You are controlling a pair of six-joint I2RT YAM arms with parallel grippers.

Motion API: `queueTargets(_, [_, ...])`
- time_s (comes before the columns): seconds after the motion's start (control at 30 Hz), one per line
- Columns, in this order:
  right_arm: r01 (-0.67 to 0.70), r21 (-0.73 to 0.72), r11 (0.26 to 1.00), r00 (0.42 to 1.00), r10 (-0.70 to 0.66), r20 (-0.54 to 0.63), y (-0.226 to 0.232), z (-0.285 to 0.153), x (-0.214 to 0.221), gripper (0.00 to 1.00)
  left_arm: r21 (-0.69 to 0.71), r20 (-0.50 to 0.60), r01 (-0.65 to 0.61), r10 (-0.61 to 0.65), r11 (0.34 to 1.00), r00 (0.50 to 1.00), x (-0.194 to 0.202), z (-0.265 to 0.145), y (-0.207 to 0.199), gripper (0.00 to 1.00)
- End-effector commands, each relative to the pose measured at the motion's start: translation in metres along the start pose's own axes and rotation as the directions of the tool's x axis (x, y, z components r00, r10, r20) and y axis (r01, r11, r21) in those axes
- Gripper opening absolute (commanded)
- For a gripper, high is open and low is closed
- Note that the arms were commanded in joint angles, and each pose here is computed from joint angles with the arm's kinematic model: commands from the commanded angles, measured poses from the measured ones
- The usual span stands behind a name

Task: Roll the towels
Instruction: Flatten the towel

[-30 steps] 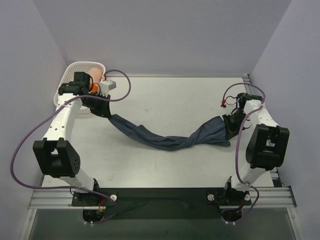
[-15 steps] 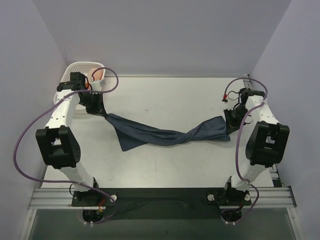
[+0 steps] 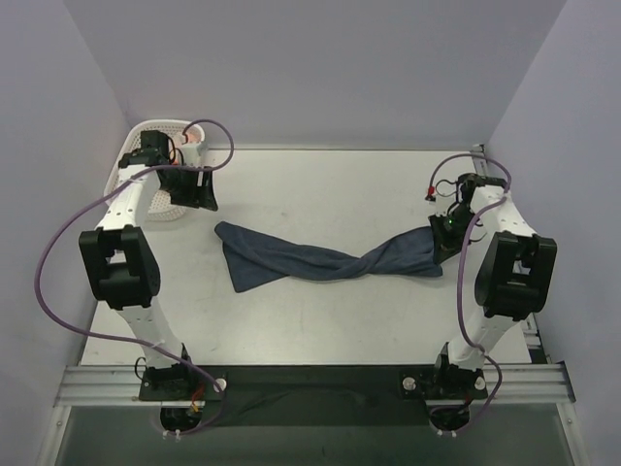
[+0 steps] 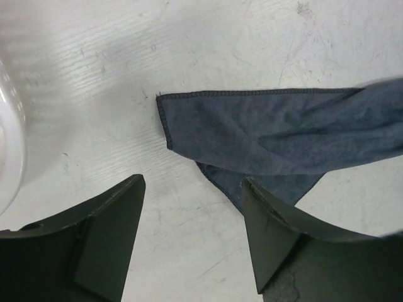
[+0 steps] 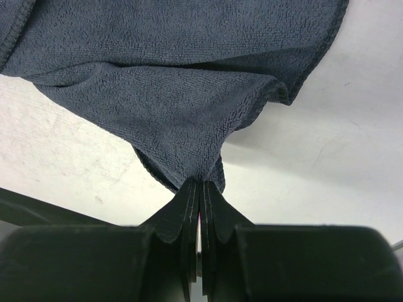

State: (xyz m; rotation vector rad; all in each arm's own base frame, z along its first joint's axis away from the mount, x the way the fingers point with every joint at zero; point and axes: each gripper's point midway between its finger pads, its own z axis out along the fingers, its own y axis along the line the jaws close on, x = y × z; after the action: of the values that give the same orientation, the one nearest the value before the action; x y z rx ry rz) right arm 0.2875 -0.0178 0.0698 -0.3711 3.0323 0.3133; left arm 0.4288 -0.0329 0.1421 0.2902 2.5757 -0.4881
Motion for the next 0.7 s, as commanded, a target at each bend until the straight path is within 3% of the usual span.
queueTargets(0.0, [-0.009,-0.038,0.999,0.999,0.007,-0.047,0.012,0.003,0.010,0.00,0.075,0.081,-0.215,0.209,0.974,0.974,0.006,-0.030,-0.027,0.74])
queueTargets(0.1, [-0.004,-0.047,0.999,0.998,0.001,-0.057,0.016,0.005,0.012,0.00,0.153,0.098,-0.378,0.367,0.913,0.925,0.034,-0.040,-0.053,0.71])
queueTargets(0.13, [-0.005,-0.049,0.999,0.998,0.002,-0.059,0.017,0.006,0.012,0.00,0.190,0.052,-0.395,0.393,0.899,0.918,0.059,-0.032,-0.059,0.69])
queueTargets(0.17, [-0.004,-0.047,0.999,0.998,0.002,-0.058,0.017,0.006,0.011,0.00,0.225,0.035,-0.483,0.489,0.846,0.872,0.072,-0.026,-0.076,0.68])
queueTargets(0.3, [-0.012,-0.044,0.999,0.998,0.009,-0.061,0.018,0.006,0.010,0.00,0.244,-0.091,-0.615,0.649,0.750,0.755,0.119,-0.004,-0.090,0.64])
queueTargets(0.67, [-0.005,-0.020,1.000,0.998,0.004,-0.058,0.017,0.000,0.011,0.00,0.238,-0.188,-0.740,0.777,0.629,0.600,0.159,0.049,-0.095,0.68])
